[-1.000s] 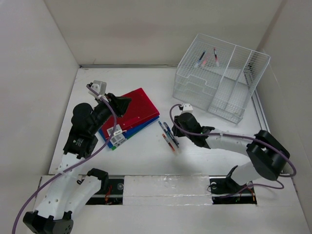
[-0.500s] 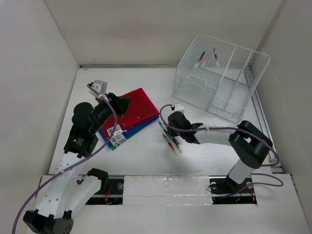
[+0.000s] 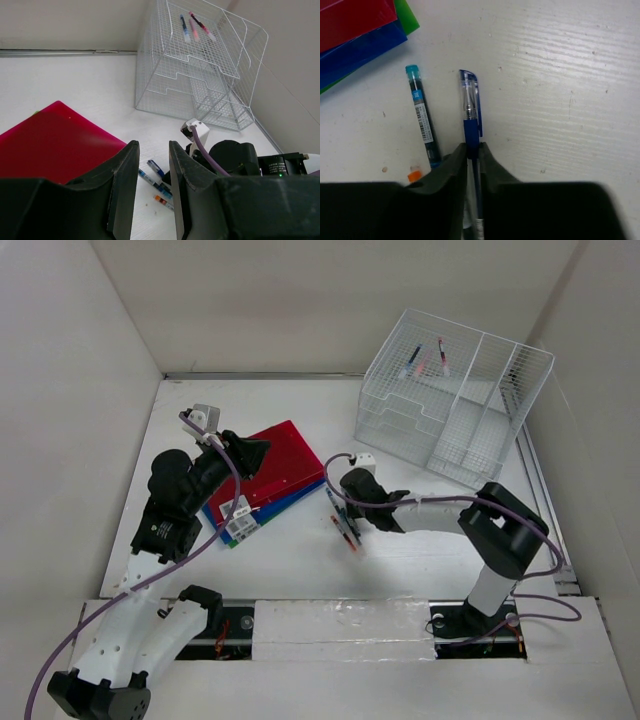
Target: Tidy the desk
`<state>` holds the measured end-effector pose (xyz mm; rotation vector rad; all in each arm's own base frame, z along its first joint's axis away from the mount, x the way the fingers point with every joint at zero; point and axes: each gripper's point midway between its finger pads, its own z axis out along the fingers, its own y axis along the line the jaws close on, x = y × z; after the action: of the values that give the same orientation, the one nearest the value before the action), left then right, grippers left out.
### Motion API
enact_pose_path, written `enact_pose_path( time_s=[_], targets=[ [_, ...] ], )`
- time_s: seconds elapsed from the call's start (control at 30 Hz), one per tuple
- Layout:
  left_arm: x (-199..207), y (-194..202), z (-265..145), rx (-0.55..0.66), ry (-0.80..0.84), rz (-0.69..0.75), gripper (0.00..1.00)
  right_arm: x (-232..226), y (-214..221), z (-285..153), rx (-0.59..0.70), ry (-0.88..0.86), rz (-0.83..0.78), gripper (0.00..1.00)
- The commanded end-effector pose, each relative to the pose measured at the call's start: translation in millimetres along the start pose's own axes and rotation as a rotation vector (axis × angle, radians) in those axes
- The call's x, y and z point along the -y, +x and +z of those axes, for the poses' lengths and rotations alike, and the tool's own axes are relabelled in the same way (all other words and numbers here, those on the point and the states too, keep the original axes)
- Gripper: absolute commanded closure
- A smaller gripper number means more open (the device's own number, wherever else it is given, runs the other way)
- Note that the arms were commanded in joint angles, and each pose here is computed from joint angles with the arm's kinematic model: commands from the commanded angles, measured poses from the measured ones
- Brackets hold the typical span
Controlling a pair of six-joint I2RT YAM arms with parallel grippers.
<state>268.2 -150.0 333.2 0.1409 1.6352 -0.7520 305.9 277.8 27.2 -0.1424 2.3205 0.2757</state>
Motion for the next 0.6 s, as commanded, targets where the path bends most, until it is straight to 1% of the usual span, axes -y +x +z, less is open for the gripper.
enact_pose_path(
  time_s=[0.0, 0.03, 0.07, 0.1, 0.13, 0.2, 0.23, 0.33, 0.37, 0.47, 0.5, 0.57],
  targets=[
    [3.4, -11.1, -1.3, 0.041, 0.016, 0.023, 0.74, -0.5, -0.2, 0.8, -0.011, 0.029, -0.004, 0.95],
    [2.5, -10.6, -0.7, 0.041, 0.012, 0.022, 0.73, -0.4, -6.4, -2.4, 0.008, 0.032, 0.012, 0.99],
    [2.2, -9.4, -0.1, 0.036, 0.012, 0.019, 0.74, -0.6, -11.9, -6.4, 0.026, 0.030, 0.025, 1.00],
    [3.0, -9.1, -0.5, 0.035, 0.016, 0.021, 0.73, -0.7, -18.6, -11.4, 0.047, 0.027, 0.034, 1.00],
    [4.5, -9.3, -0.6, 0.034, 0.025, 0.020, 0.74, 1.8, -37.3, -20.7, 0.098, 0.026, 0.064, 1.00],
    [5.8, -10.7, -0.6, 0.039, 0.030, 0.021, 0.73, 4.3, -59.2, -32.8, 0.156, 0.023, 0.100, 1.00],
    [5.5, -10.4, -0.3, 0.037, 0.029, 0.020, 0.73, 3.0, -76.9, -45.8, 0.199, -0.001, 0.135, 1.00],
    [7.7, -7.3, 0.7, 0.023, 0.045, 0.015, 0.73, 1.5, -119.4, -63.6, 0.302, -0.080, 0.223, 1.00],
    [8.6, -8.5, 0.3, 0.026, 0.048, 0.017, 0.72, -1.3, -143.3, -76.7, 0.371, -0.119, 0.266, 1.00],
    [6.5, -8.4, -0.2, 0.028, 0.036, 0.016, 0.72, 9.6, -196.9, -99.9, 0.504, -0.157, 0.355, 1.00],
    [6.5, -8.0, -0.7, 0.027, 0.035, 0.015, 0.71, 21.9, -224.5, -109.1, 0.568, -0.145, 0.384, 1.00],
    [9.6, -11.5, -3.4, 0.040, 0.045, 0.020, 0.71, 47.7, -256.5, -118.7, 0.659, -0.079, 0.396, 1.00]
  ],
)
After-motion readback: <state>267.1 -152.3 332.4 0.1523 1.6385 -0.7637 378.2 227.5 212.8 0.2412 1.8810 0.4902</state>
